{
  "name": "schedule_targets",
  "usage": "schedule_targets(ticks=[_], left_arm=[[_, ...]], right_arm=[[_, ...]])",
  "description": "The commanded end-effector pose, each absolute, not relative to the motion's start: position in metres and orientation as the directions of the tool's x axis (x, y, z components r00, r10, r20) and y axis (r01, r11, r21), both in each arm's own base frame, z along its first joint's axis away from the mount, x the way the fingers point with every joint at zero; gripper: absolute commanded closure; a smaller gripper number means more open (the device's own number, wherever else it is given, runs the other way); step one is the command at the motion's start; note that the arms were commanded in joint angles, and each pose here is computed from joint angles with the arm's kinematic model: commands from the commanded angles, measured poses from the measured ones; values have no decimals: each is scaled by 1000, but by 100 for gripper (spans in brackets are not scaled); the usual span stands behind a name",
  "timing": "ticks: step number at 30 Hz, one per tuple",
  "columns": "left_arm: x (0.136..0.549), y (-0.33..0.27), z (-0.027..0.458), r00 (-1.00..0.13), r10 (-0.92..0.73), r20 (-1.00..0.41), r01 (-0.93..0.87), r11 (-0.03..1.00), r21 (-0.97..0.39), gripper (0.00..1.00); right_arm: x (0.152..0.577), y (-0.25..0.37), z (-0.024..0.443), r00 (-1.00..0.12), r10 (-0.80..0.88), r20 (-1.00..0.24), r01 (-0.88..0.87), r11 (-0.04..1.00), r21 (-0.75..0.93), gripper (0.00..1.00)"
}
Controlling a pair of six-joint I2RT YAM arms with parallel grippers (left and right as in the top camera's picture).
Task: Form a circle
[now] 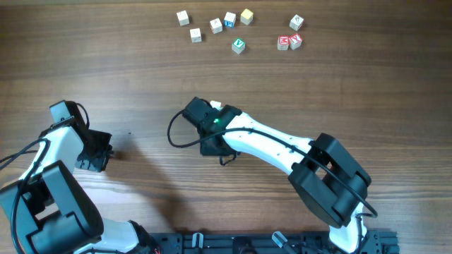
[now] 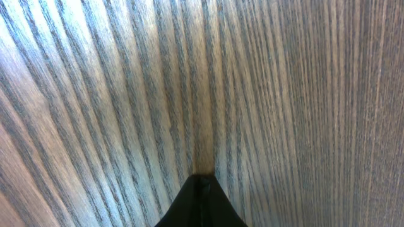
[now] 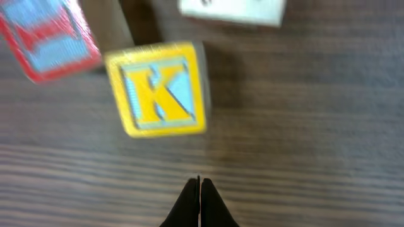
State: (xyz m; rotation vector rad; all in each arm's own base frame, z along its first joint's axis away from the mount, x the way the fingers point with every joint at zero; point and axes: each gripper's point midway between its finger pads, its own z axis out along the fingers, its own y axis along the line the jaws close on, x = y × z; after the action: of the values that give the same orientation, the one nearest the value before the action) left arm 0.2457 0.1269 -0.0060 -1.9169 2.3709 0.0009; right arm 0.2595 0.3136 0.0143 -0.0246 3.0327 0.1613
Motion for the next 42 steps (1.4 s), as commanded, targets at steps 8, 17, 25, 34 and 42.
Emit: schedule_targets(ticks=[8, 17, 25, 34, 42], left_arm=[[220, 124, -23, -214, -976, -46, -976, 212, 41, 96], [220, 124, -23, -214, -976, -46, -976, 213, 41, 96], [220, 124, -23, -214, -976, -45, -976, 212, 42, 96], [220, 124, -23, -214, -976, -45, -976, 213, 42, 96], [220, 124, -23, -214, -976, -45, -976, 213, 42, 96]], right_arm=[[282, 310, 23, -977, 76, -200, 54, 992, 114, 95], [284, 312, 24, -975, 77, -207, 53, 991, 122, 96], [284, 311, 24, -975, 75, -209, 50, 992, 120, 96], [288, 313, 25, -970, 79, -230, 51, 991, 124, 96], [286, 311, 24, -972, 73, -222, 48, 992, 115, 96]])
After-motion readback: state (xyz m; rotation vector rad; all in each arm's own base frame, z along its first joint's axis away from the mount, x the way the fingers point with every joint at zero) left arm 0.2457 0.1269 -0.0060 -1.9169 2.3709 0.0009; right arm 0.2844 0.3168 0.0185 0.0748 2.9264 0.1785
